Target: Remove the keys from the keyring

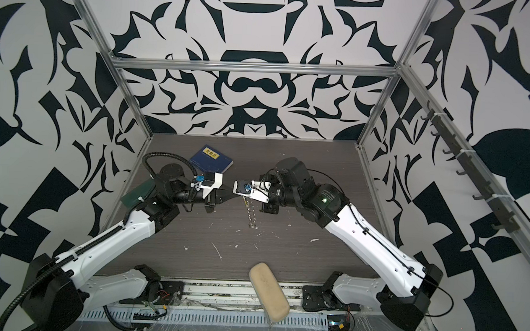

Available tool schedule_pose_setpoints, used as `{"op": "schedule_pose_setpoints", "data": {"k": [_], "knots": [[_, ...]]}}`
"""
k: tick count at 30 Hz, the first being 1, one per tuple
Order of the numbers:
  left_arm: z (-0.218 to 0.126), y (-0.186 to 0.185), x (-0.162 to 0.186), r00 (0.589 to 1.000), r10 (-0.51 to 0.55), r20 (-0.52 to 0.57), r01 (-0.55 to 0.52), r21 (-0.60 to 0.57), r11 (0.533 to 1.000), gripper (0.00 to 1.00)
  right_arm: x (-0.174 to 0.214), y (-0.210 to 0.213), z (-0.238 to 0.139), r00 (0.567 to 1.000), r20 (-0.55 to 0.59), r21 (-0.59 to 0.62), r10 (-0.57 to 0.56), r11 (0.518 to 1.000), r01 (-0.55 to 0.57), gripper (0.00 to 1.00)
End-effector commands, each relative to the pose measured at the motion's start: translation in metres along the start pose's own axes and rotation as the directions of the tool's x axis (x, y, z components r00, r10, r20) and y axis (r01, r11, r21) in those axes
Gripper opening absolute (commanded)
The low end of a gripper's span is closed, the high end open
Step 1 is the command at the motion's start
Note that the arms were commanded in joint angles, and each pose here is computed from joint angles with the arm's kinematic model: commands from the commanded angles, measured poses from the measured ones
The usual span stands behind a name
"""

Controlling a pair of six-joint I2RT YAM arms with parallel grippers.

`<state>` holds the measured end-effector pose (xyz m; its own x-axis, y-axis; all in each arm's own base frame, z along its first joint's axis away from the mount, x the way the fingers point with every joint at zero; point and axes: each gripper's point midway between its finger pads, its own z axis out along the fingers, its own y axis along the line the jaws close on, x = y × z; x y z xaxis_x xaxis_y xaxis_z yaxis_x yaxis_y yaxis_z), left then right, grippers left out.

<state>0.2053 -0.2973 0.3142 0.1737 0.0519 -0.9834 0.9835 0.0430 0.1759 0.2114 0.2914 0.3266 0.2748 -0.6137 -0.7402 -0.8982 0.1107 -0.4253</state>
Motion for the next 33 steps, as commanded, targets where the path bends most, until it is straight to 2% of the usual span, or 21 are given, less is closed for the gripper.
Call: {"op": "schedule_pose_setpoints", "data": {"k": [1, 4, 10, 19, 26, 33], "knots": [[-0.004, 0.005, -0.005, 0.999, 0.001, -0.033, -0.003, -0.054, 0.999, 0.0, -0.032, -0.014, -0.021, 0.992, 0.118, 0.073, -0.033, 0.997, 0.025, 0.0], [-0.009, 0.014, -0.005, 0.997, -0.018, -0.076, 0.009, -0.123, 0.992, 0.0, -0.028, -0.011, -0.022, 0.99, 0.14, 0.083, -0.009, 0.997, -0.003, 0.0], [-0.012, 0.023, -0.009, 0.99, -0.053, -0.128, 0.031, -0.168, 0.985, 0.0, -0.016, -0.007, -0.018, 0.98, 0.186, 0.096, 0.064, 0.992, -0.083, 0.0], [-0.011, 0.028, -0.039, 0.996, -0.042, -0.079, 0.028, -0.165, 0.986, 0.0, 0.001, -0.001, 0.002, 0.962, 0.217, 0.086, 0.164, 0.979, -0.186, 0.0], [-0.009, 0.029, -0.049, 0.997, -0.036, -0.063, 0.026, -0.155, 0.988, 0.0, 0.005, -0.004, 0.012, 0.958, 0.221, 0.091, 0.185, 0.974, -0.209, 0.0], [-0.01, 0.03, -0.041, 0.995, -0.057, -0.079, 0.043, -0.17, 0.985, 0.0, 0.001, -0.012, 0.006, 0.959, 0.231, 0.118, 0.164, 0.974, -0.195, 0.0]]}}
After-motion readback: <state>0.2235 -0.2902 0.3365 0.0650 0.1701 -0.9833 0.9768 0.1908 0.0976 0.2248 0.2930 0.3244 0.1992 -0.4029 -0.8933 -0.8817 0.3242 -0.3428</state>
